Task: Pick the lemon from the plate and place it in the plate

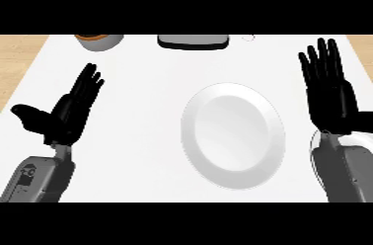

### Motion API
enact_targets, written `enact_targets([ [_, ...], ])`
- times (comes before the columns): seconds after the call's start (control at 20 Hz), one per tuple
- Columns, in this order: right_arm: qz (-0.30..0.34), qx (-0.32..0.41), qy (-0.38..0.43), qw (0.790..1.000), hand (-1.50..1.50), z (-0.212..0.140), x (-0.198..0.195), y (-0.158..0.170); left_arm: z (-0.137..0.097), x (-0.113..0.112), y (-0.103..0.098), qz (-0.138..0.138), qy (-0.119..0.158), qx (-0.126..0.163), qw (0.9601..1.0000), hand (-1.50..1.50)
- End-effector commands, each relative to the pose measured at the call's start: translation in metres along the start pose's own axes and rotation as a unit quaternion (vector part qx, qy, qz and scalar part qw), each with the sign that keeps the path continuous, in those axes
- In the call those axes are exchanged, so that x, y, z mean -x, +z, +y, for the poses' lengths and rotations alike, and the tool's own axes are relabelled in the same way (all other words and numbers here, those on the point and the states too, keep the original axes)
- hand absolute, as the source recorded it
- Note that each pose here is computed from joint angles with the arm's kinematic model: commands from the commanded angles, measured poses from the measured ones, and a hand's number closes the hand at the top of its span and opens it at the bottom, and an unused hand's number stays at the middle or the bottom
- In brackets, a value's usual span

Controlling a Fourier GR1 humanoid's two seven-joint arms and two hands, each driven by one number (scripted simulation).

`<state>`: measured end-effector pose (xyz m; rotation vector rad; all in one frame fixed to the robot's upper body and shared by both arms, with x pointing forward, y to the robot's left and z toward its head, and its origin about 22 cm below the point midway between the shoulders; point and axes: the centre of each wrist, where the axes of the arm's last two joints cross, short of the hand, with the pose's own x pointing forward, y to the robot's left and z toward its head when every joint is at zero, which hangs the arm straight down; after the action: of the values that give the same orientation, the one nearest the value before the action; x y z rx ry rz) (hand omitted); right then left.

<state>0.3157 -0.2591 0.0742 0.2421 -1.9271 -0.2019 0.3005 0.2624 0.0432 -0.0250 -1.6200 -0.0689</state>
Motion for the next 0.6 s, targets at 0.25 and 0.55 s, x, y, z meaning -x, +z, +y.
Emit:
enact_targets([
  [0.25,-0.250,0.096,0.044,0.962,-1.50,-0.070,-0.056,0.058,0.034,0.007,0.016,0.017,-0.133,-0.072,0.9884,0.00],
  [0.55,-0.197,0.202,0.272,0.920,-1.50,-0.114,0.011,0.132,0.012,0.009,0.008,0.030,-0.123,-0.038,0.9912,0.00],
])
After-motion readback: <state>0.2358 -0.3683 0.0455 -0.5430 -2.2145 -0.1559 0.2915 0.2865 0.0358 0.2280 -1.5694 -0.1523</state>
